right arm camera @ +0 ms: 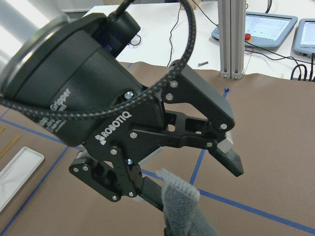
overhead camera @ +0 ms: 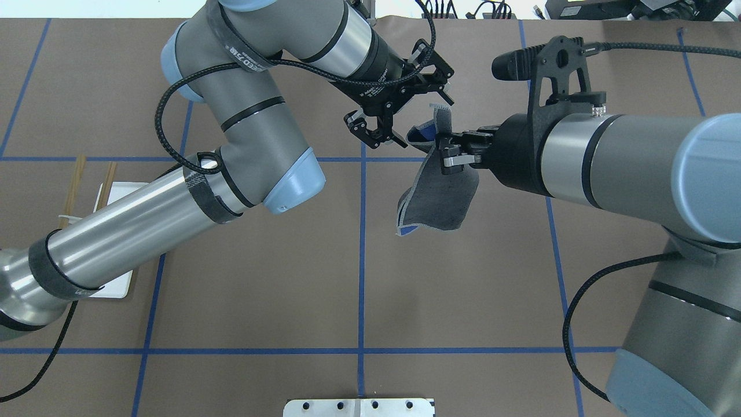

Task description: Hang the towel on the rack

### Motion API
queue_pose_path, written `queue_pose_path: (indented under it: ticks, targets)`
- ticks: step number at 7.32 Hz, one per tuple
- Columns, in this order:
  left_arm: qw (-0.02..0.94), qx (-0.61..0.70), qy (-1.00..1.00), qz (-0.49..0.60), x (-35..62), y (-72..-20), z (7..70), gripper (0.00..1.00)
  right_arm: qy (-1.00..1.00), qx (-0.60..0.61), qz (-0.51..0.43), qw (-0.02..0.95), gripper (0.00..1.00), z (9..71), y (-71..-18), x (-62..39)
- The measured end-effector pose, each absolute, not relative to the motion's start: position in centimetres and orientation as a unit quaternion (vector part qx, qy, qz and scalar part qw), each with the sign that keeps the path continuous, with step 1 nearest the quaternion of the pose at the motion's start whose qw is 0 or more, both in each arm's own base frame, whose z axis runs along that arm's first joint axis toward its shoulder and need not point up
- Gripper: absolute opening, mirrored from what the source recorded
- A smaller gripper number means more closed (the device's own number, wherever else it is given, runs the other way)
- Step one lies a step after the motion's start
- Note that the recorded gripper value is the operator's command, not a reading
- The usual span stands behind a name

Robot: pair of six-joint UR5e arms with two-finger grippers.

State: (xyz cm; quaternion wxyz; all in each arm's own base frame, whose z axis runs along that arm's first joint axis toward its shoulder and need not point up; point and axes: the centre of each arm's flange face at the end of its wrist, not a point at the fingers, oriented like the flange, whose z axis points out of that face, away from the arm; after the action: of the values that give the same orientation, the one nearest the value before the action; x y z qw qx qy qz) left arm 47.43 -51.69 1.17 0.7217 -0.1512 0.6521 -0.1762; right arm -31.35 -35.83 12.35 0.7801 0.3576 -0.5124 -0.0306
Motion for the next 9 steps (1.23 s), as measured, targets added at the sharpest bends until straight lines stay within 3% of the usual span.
queue_pose_path:
  ticks: [4, 5, 8, 9]
  targets:
    - [0.719, -0.157, 0.654, -0.176, 47.05, -51.17, 0.72, 0.92, -0.506, 0.357, -0.029, 0.785, 0.00, 12.80, -36.15, -31.55]
    - [0.718, -0.160, 0.654, -0.175, 47.03, -51.01, 0.64, 0.87, -0.504, 0.358, -0.028, 0.785, 0.00, 12.84, -36.36, -31.53]
    - [0.718, -0.164, 0.653, -0.174, 47.13, -50.83, 0.65, 0.50, -0.506, 0.360, -0.025, 0.783, 0.00, 12.56, -36.53, -31.34]
    - [0.718, -0.164, 0.653, -0.173, 47.15, -50.82, 0.66, 0.47, -0.507, 0.360, -0.025, 0.783, 0.00, 12.53, -36.54, -31.32]
